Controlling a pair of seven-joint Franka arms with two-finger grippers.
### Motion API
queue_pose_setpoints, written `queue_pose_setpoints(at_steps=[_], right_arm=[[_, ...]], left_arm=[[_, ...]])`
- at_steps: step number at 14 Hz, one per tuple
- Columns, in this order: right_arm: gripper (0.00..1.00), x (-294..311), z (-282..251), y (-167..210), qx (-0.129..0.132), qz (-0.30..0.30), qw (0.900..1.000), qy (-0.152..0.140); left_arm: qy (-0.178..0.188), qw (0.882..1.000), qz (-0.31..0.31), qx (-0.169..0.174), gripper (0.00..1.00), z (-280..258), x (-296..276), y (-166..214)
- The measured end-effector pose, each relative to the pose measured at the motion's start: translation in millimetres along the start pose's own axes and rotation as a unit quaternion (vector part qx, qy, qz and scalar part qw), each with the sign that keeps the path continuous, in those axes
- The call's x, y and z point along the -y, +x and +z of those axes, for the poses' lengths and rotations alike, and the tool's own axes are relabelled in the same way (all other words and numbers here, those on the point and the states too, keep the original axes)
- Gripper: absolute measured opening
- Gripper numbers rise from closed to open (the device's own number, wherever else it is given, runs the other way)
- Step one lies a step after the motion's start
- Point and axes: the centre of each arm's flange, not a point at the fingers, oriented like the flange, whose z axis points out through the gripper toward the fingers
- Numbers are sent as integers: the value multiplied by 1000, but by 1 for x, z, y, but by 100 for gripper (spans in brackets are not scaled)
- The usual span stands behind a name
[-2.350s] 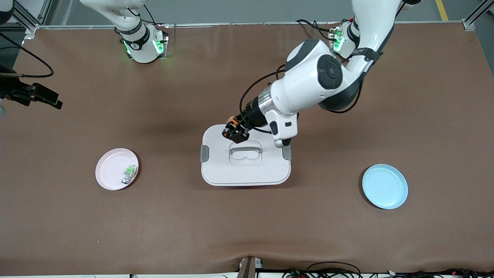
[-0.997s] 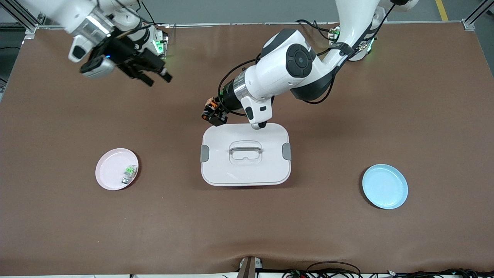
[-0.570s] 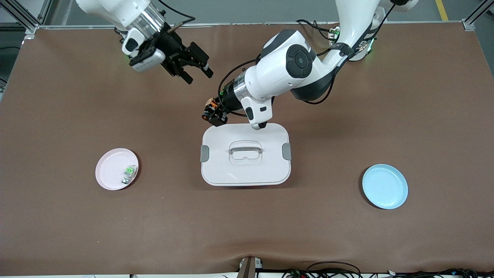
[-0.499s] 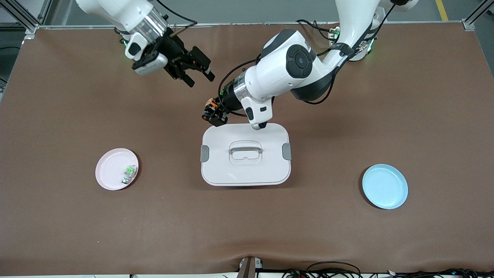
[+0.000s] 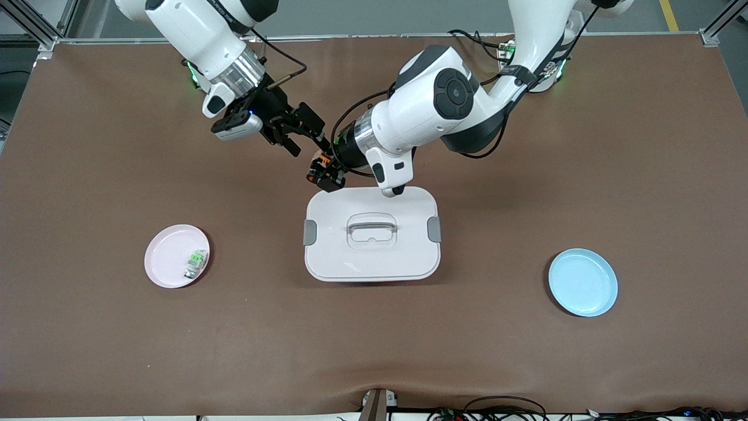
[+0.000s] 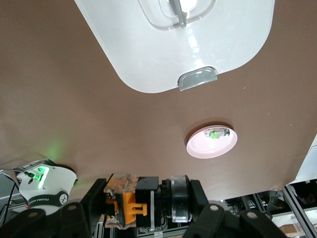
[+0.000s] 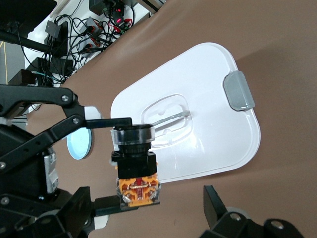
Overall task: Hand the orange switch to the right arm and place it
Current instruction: 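Reach the right gripper toward the orange switch held by the left gripper, then close the right gripper on the orange switch beside the left gripper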
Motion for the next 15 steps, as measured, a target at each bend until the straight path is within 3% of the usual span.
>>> queue_pose_setpoints(at_steps=[13, 15], right_arm=[[100, 1, 32, -7, -17, -5, 1000, 11], [96, 1, 33, -7, -18, -5, 1000, 11]], left_arm=[[2, 1000, -1, -2, 72, 0, -1, 2], [2, 1000, -2, -2, 72, 0, -1, 3]])
